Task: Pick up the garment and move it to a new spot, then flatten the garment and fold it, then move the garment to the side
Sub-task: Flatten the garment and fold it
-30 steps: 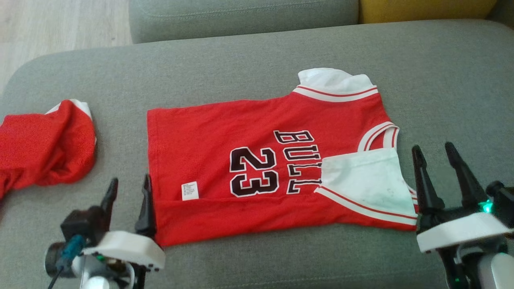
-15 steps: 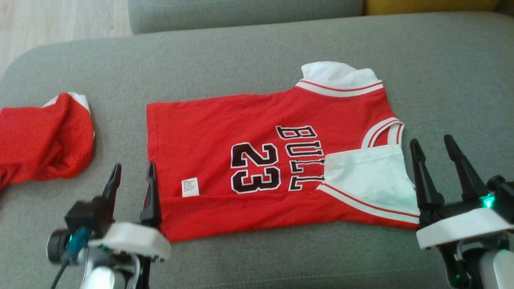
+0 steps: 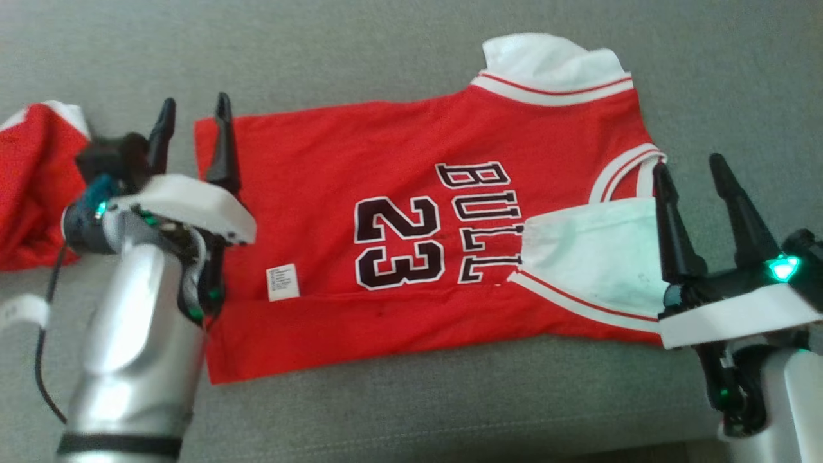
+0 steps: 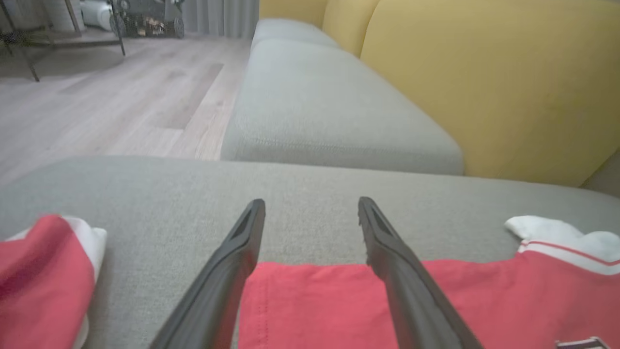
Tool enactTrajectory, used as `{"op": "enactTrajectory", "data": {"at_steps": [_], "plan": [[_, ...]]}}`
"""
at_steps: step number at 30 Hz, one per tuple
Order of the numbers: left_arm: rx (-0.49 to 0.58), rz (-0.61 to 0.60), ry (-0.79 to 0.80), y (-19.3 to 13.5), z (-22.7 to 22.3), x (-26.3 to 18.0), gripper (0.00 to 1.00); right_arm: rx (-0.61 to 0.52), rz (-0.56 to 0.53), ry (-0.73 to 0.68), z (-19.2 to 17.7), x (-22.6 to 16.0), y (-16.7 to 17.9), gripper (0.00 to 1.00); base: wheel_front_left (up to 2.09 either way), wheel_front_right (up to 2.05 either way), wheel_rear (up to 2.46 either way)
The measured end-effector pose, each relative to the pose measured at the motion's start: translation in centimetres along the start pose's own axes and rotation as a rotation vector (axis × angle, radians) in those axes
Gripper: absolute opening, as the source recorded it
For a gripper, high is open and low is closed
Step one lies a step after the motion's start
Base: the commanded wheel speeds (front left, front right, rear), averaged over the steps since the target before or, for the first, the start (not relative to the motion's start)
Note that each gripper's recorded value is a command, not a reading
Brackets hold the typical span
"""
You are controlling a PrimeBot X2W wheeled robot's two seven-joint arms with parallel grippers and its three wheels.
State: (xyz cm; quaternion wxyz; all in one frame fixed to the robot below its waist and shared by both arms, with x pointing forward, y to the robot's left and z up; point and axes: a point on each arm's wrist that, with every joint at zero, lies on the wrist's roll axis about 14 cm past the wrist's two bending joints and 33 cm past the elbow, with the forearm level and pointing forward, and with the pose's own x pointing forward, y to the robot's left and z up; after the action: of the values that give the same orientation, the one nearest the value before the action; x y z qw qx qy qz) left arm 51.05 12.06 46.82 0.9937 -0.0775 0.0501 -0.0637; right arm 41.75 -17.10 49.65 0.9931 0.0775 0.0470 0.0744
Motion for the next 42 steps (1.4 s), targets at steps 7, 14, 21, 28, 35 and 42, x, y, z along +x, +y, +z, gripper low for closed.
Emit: {"op": "enactTrajectory", "data": {"at_steps": [7, 14, 21, 28, 35, 42], "plan": [[0.015, 0.043, 0.213, 1.9, -6.2, 2.0, 1.00, 0.020, -0.021, 0.059, -2.1, 0.2, -0.8, 1.00, 0.00, 0.00, 0.00], [-0.009, 0.062, 0.391, 2.8, -9.9, 2.1, 0.91, 0.031, -0.021, 0.062, -2.3, 0.6, -0.9, 1.00, 0.00, 0.00, 0.00], [-0.019, 0.054, 0.391, 2.5, -9.7, 2.4, 0.00, 0.056, -0.051, 0.071, -2.8, 0.5, -2.0, 1.00, 0.00, 0.00, 0.00], [-0.035, 0.050, 0.359, 2.3, -9.3, 2.5, 0.00, 0.041, -0.089, 0.068, -2.7, 3.2, -4.5, 1.00, 0.00, 0.00, 0.00], [-0.039, 0.045, 0.349, 2.2, -9.1, 2.5, 0.00, 0.056, -0.051, 0.089, -2.8, 9.0, -4.3, 1.00, 0.00, 0.00, 0.00], [-0.031, 0.040, 0.319, 2.9, -8.4, 2.6, 0.00, -0.006, 0.015, 0.205, -4.3, 15.1, -3.1, 1.00, 0.00, 0.00, 0.00]]}}
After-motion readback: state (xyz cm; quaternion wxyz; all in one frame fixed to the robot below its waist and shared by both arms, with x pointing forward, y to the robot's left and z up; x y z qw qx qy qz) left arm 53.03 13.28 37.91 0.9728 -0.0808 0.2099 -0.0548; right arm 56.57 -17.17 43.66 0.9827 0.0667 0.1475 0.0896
